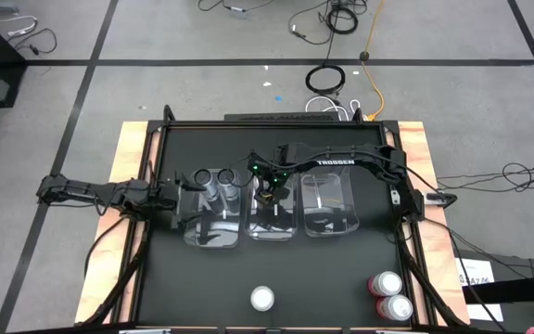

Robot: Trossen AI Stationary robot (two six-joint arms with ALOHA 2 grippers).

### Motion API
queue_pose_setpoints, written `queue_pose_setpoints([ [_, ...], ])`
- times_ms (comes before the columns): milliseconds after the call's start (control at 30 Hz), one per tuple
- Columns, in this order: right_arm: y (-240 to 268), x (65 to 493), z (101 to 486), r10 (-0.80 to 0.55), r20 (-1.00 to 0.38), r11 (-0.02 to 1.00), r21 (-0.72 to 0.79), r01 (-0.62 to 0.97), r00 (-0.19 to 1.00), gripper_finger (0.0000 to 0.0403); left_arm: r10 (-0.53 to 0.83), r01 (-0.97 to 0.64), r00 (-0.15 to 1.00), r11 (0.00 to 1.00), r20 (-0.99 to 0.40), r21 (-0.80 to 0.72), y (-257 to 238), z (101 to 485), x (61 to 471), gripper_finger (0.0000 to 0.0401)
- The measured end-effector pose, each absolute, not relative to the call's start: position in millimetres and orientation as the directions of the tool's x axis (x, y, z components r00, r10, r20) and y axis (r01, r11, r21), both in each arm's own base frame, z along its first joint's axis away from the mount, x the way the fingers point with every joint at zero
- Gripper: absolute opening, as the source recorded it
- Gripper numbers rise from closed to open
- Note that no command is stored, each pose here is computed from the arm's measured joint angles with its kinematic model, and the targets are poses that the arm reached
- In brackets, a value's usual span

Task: Sort soda cans
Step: Put the right orange soda can into the middle transparent bin, then put the orange soda can into the middle transparent bin

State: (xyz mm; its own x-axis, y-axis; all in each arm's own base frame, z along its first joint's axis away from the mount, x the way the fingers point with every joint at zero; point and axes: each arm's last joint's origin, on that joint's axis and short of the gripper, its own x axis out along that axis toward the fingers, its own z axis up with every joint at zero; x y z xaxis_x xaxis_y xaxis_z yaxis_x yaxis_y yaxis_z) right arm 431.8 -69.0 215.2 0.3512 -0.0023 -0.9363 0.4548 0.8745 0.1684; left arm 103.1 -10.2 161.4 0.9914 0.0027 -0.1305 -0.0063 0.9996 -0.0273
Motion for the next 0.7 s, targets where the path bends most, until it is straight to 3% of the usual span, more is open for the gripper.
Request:
queue_pose_setpoints([
  [367, -68.5, 430.3, 216.0, 0.0, -0.94, 0.875, 0.165, 0.455, 0.34, 0.0386, -0.001, -0.003, 0.991, 1.0, -0.131, -0.028, -10.3, 161.4, 103.1, 0.0386],
  [700, -67.9, 427.4, 221.6, 0.004, -0.94, 0.862, 0.176, 0.475, 0.341, 0.0389, -0.001, -0.002, 0.992, 1.0, -0.127, -0.028, -10.4, 161.8, 103.0, 0.0386],
])
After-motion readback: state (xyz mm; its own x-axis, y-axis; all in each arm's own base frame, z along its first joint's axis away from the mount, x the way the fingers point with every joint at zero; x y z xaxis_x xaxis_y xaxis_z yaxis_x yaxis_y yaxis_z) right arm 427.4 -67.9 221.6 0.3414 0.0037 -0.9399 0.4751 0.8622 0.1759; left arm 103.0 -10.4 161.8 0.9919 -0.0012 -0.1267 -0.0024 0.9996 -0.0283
